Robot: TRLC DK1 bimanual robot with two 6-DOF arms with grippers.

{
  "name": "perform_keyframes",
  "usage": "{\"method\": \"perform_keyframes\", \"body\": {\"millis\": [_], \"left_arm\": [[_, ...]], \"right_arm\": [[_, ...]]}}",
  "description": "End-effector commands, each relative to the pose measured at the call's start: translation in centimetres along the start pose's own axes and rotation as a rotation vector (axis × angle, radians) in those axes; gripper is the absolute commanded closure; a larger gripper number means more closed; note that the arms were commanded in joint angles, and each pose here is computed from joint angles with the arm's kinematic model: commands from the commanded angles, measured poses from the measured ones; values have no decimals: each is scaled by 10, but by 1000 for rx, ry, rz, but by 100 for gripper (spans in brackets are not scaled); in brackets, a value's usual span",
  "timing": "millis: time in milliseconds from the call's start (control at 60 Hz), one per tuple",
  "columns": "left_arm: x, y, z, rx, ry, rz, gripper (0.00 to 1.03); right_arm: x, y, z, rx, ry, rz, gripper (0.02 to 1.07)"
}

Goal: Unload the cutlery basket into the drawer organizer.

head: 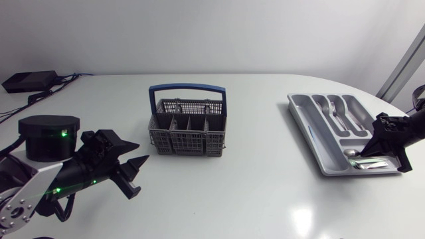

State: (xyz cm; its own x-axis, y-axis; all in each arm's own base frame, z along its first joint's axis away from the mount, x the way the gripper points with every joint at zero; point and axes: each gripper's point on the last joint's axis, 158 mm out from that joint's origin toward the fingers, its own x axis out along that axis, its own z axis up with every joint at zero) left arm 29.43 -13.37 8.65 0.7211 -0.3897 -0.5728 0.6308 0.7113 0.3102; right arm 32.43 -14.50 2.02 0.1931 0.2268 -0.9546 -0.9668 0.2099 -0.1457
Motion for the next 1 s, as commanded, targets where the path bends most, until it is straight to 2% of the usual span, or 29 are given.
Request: {"method": "perform_keyframes", "body": {"millis": [0,167,350,383,400,450,467,550,617,683,800,983], "left_arm": [[1,5,14,-13,-22,13,55],[1,8,15,-13,-20,25,55],[3,7,13,-23,-15,24,55],[3,7,14,-25,-16,25,55],[2,8,14,-25,-18,29,55],[2,11,15,-28,-20,36,55],[2,11,15,-29,-21,37,55],[1,22,16,-43,-25,63,55],[0,32,16,-63,-30,89,55],[-1,42,17,-81,-35,114,55],[1,64,18,-128,-33,160,55],[13,100,11,-201,4,215,55]], "right_arm": [[3,-3,-17,-41,-8,16,101],[5,-14,-46,-47,16,3,101],[20,-7,-61,-65,71,41,100],[22,-6,-62,-69,80,37,91],[24,-9,-63,-69,83,28,77],[24,-13,-64,-57,94,4,49],[23,-14,-64,-53,97,-2,43],[13,-20,-61,-33,105,-38,31],[4,-23,-57,-3,115,-63,18],[-10,-26,-46,24,115,-95,14],[-28,-20,-5,20,70,-135,14],[-24,-11,78,70,-8,-207,14]]}}
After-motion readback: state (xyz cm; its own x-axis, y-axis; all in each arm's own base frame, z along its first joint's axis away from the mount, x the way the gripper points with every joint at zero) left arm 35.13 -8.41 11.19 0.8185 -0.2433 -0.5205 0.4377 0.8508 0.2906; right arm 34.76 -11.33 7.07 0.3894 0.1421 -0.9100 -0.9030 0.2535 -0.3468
